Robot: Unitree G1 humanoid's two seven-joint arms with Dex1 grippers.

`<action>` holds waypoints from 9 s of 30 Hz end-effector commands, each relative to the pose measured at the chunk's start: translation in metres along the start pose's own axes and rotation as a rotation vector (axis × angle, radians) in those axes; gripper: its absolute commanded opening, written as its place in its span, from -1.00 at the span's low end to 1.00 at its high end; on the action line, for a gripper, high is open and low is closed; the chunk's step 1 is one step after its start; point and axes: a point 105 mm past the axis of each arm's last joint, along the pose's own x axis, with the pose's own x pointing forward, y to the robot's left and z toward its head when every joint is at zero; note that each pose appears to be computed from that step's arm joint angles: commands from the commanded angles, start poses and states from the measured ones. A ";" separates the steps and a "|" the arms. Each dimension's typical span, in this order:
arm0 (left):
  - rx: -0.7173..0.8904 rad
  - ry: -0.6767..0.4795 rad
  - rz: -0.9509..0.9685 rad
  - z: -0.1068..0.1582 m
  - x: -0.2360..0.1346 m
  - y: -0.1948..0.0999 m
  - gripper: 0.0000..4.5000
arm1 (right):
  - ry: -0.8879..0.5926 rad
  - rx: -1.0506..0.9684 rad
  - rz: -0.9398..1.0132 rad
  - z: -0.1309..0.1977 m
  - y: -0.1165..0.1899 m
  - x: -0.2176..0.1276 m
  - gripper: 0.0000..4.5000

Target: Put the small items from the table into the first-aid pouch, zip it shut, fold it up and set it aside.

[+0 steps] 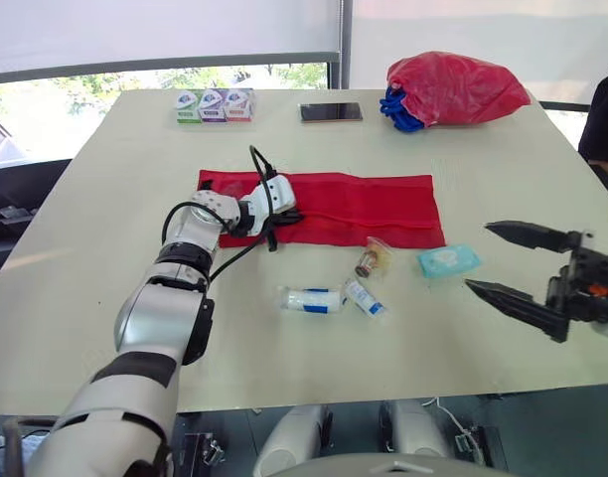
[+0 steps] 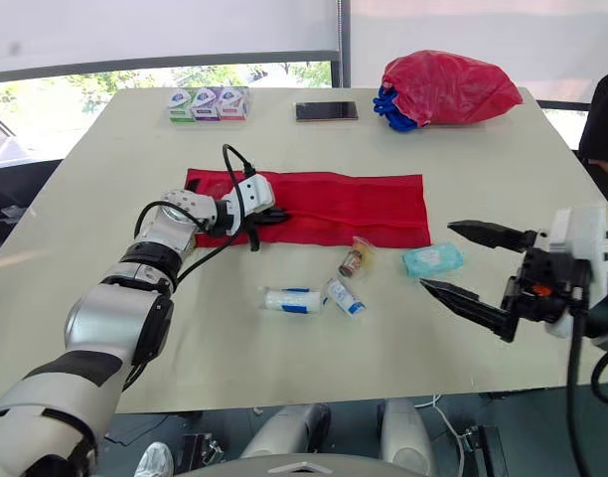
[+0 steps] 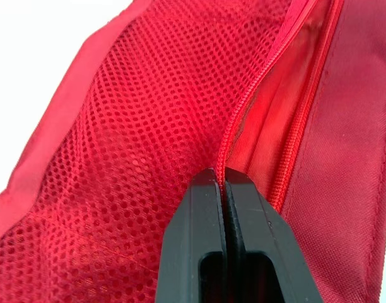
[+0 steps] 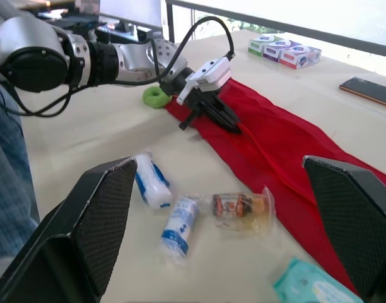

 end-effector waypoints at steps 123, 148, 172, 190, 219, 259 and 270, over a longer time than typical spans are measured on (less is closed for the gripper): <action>0.085 -0.268 -0.194 0.070 0.022 -0.036 -1.00 | 0.201 0.638 -0.353 -0.058 -0.038 0.255 0.03; 0.057 -0.283 -0.182 0.069 0.023 -0.028 -1.00 | 0.413 -0.117 -0.382 -0.088 -0.063 0.213 -0.99; 0.064 -0.285 -0.198 0.066 0.024 -0.033 -1.00 | 0.154 -0.234 -0.298 -0.090 -0.054 0.247 -0.99; 0.077 -0.296 -0.232 0.063 0.026 -0.042 -1.00 | 0.124 -0.333 -0.291 -0.097 -0.054 0.262 -0.99; 0.068 -0.250 -0.137 0.047 0.024 -0.029 -1.00 | 0.095 -0.106 0.000 -0.017 0.002 0.023 0.46; 0.103 -0.253 -0.164 0.057 0.030 -0.031 -1.00 | 0.300 0.109 -0.071 -0.119 0.043 0.104 0.98; 0.106 -0.257 -0.162 0.059 0.030 -0.030 -1.00 | 0.359 0.104 -0.023 -0.133 0.046 0.116 0.12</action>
